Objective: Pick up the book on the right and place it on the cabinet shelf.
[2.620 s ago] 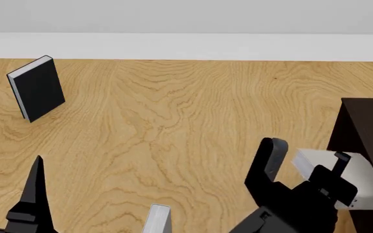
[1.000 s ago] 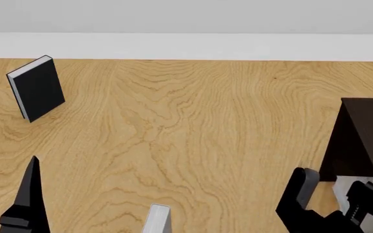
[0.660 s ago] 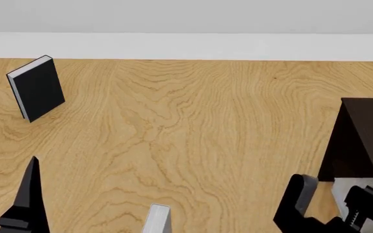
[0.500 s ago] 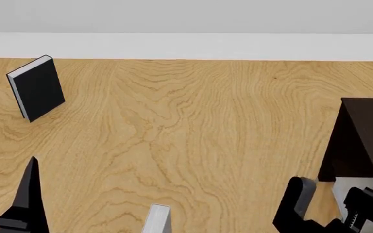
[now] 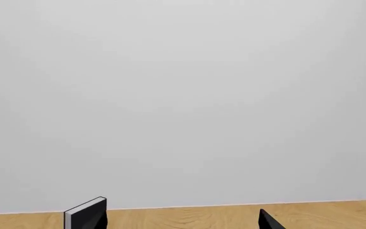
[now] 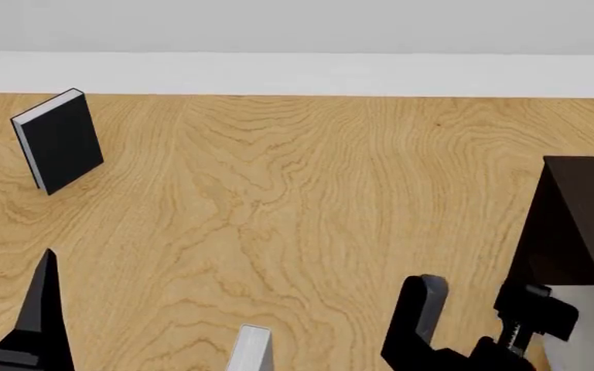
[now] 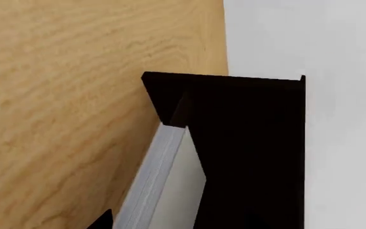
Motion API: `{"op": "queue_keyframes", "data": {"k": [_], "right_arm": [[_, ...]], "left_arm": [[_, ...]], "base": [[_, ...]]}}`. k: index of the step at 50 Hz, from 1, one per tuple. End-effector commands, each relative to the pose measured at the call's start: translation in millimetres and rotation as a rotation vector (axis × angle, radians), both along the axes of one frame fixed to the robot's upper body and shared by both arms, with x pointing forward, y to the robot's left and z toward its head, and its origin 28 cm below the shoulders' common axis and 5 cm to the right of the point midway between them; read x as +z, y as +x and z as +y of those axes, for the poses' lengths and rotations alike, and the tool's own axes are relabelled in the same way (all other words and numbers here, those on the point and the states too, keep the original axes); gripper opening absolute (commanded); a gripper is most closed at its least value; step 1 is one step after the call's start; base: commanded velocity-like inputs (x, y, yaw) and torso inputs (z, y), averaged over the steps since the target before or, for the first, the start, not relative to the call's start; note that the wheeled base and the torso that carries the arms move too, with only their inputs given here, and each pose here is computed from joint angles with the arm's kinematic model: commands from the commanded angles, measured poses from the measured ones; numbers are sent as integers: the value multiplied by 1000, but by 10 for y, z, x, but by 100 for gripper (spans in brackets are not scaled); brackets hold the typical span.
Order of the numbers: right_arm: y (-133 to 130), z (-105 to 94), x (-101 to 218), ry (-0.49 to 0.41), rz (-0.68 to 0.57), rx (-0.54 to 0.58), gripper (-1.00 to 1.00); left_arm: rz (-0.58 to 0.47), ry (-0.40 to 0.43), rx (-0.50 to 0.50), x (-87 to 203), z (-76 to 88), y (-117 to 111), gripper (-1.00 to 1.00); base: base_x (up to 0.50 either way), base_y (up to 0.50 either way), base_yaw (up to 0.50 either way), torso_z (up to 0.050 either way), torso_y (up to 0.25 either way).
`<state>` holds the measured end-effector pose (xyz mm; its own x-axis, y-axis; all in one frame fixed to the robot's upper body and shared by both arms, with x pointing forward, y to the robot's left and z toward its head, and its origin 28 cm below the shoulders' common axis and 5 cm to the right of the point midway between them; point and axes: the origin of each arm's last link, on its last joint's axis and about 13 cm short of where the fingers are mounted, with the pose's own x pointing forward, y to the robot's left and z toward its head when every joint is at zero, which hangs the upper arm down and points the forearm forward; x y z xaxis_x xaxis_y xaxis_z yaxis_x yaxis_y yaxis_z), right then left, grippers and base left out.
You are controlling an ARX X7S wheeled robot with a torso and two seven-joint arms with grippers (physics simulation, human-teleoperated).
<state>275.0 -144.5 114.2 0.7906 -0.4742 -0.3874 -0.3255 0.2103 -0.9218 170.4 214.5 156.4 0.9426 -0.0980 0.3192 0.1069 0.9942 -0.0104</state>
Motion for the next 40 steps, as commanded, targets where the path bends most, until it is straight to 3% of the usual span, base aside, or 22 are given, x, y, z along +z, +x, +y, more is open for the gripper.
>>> {"op": "queue_keyframes", "data": {"k": [1, 8, 18, 24, 40], "right_arm": [[-316, 387, 281, 54, -158, 218, 100], [-390, 417, 333, 81, -163, 267, 100], [-323, 369, 376, 109, -150, 211, 100], [-281, 302, 596, 326, -55, 222, 100], [-286, 223, 859, 548, 98, 234, 100]], "left_arm": [[-5, 1, 7, 1, 7, -13, 100], [-5, -2, 7, -4, 12, -18, 100], [-6, -3, 11, -14, 29, -43, 100], [-5, -6, 7, -20, 29, -43, 100], [-3, -5, 8, -13, 27, -32, 100]], "base": [[0, 0, 0, 0, 0], [0, 0, 0, 0, 0], [0, 0, 0, 0, 0], [0, 0, 0, 0, 0], [0, 0, 0, 0, 0]]}}
